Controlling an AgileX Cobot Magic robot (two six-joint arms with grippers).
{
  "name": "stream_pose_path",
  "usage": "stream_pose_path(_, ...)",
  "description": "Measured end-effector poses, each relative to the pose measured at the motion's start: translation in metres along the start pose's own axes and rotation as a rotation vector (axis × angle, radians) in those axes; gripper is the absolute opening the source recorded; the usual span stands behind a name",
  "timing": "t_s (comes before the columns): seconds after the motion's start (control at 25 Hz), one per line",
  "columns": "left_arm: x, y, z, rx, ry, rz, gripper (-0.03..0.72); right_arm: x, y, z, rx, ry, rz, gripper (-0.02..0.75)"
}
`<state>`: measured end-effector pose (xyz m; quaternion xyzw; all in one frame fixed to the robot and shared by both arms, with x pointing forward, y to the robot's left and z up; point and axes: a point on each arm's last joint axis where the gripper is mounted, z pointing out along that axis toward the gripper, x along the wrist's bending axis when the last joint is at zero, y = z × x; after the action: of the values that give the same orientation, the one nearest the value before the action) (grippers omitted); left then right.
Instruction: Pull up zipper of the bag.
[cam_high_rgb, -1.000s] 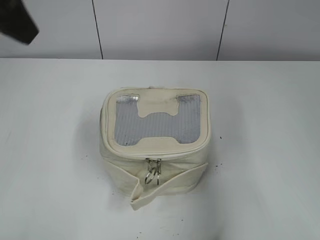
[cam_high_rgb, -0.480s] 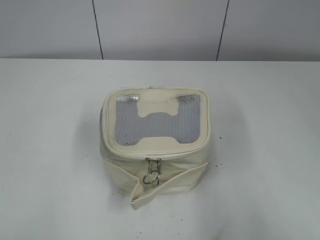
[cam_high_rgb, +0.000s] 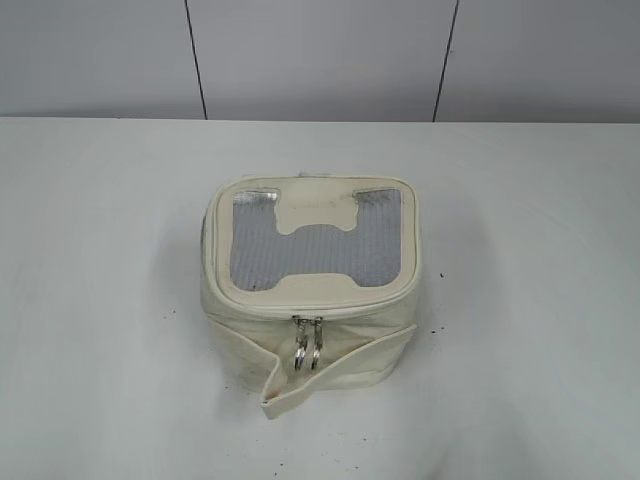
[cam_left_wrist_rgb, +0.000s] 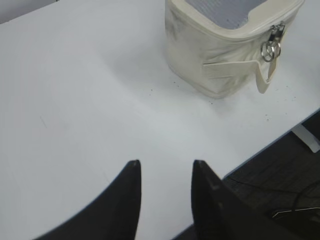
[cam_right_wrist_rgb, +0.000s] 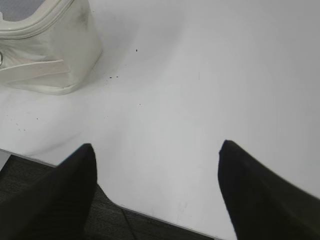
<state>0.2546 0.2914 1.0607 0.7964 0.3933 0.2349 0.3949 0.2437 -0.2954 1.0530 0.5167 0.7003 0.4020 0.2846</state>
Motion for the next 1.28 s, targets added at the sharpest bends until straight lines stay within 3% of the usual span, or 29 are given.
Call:
stream_pose_path(0.32,-0.0071,0.0005,-0.0003,-0.007,-0.078,-0.043,0.265,0.0000,-0.0004,0.0003,0.000,0.000,0.000,0.567)
stream_pose_path(0.84,-0.0073,0.0005,-0.0003,-0.007,-0.080,-0.044,0.245,0.0000,-0.0003,0.0003,-0.001,-0.001,0.001,0.567)
stream_pose_path(0.96,-0.0073,0.0006,-0.0003,-0.007,-0.078,-0.046,0.244,-0.0002,-0.0002,0.0004,-0.002,-0.033,0.021,0.567)
stream_pose_path(1.08,-0.0060,0.0008,0.0001,-0.006,-0.014,-0.095,0.243,-0.0010,-0.0001,0.0006,-0.004,-0.138,0.084,0.567)
stream_pose_path(1.28,-0.0016,0.0003,-0.0009,-0.014,0.210,-0.248,0.243,-0.0012,-0.0010,-0.0012,-0.023,-0.265,0.157,0.567)
